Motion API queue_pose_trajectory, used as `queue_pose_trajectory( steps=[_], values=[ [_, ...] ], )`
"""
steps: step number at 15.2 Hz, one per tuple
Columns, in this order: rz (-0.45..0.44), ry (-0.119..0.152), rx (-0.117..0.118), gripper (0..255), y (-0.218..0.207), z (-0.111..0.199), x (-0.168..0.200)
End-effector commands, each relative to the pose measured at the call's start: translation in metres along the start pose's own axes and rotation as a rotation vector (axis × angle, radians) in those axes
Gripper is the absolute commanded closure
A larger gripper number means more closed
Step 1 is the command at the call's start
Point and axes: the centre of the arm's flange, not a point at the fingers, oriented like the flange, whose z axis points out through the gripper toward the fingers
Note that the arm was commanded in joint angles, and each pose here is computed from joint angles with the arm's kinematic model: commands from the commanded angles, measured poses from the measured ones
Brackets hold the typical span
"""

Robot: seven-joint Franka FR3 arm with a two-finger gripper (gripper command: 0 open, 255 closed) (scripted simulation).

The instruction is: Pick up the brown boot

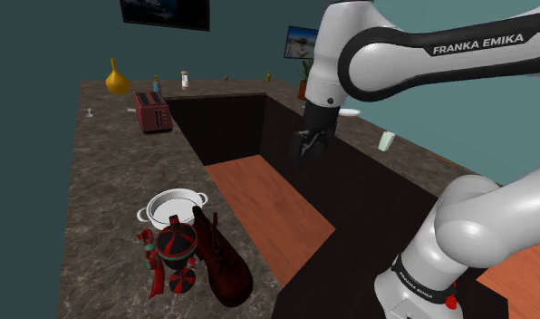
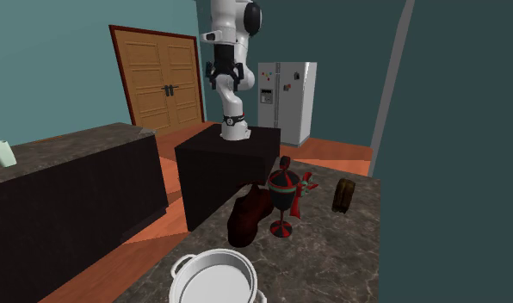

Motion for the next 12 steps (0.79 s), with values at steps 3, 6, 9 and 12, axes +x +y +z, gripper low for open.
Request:
queue_pose_trajectory(
  steps=[3, 6, 9, 12],
  values=[
    [0.030, 0.008, -0.004, 0, -0.032, 0.039, 0.014],
    [0.051, 0.012, -0.007, 0, -0.055, 0.069, 0.026],
    [0.073, 0.016, -0.010, 0, -0.078, 0.099, 0.039],
    [0.094, 0.021, -0.014, 0, -0.100, 0.129, 0.052]
  ],
)
